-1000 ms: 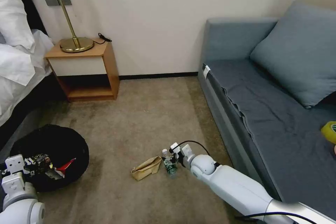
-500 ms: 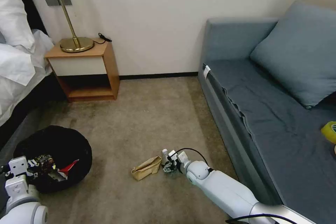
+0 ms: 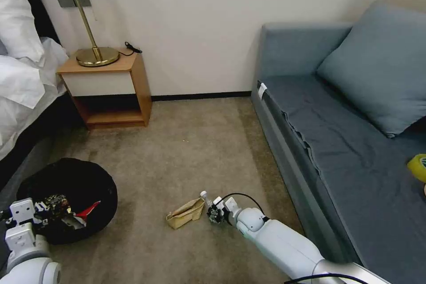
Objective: Pick up the trash bin, then pick up the garbage on the floor and place it into the trash bin.
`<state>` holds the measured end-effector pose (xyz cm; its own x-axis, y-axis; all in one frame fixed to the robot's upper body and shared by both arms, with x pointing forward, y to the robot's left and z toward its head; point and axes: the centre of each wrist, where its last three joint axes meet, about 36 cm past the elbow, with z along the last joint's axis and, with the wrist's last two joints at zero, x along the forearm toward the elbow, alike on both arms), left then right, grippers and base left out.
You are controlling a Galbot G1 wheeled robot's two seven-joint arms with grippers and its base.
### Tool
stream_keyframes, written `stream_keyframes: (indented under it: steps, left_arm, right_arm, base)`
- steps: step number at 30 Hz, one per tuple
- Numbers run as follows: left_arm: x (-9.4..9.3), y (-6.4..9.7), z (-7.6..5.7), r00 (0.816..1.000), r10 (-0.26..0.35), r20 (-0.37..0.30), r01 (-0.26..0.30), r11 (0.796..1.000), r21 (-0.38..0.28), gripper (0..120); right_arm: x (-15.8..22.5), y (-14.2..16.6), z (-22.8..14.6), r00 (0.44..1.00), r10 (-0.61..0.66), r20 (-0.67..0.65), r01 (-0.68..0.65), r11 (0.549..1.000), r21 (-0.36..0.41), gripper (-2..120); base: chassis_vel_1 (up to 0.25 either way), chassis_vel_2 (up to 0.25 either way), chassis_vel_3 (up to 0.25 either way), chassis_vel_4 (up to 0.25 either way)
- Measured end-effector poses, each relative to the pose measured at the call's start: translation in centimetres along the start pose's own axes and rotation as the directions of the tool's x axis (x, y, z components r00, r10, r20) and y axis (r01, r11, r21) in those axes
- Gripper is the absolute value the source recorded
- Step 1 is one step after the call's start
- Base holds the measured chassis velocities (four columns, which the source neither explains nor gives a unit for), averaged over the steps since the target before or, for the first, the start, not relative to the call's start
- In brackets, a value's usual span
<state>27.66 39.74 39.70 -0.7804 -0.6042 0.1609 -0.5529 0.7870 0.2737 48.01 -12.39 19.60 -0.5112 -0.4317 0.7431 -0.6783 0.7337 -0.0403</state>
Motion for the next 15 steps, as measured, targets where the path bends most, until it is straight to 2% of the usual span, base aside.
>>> stream_keyframes:
  steps: [2,6,8,11,13,15]
  left_arm:
    - [0.0,0.1,0.0,1.0,-0.002,0.0,0.002,1.0,0.0,4]
    - [-0.1,0.3,-0.1,1.0,-0.005,0.003,0.005,1.0,0.002,4]
    - [-0.1,0.5,-0.2,1.0,-0.005,0.006,0.005,1.0,0.003,4]
    - [-0.1,0.6,-0.2,1.0,-0.004,0.007,0.004,1.0,0.003,4]
    - [0.0,0.6,-0.2,1.0,-0.001,0.01,0.001,1.0,0.003,4]
    - [0.1,0.5,-0.3,1.0,0.002,0.012,-0.002,1.0,0.002,4]
  right_arm:
    - [0.0,-0.7,-0.1,1.0,0.017,0.01,-0.017,1.0,-0.004,35]
    - [0.0,-1.6,-0.5,0.999,0.037,0.022,-0.037,0.999,-0.01,28]
    - [0.0,-3.3,-1.8,0.996,0.074,0.05,-0.073,0.997,-0.022,23]
    - [0.1,-5.0,-3.2,0.99,0.111,0.085,-0.111,0.994,-0.012,22]
    - [0.2,-7.2,-5.5,0.977,0.157,0.142,-0.16,0.987,0.012,22]
    - [0.3,-8.0,-7.1,0.968,0.167,0.189,-0.174,0.984,0.022,22]
  base:
    - [0.0,0.0,0.0,0.0]
    - [0.0,0.0,0.0,0.0]
    - [0.0,0.0,0.0,0.0]
    - [0.0,0.0,0.0,0.0]
    - [0.0,0.0,0.0,0.0]
    - [0.0,0.0,0.0,0.0]
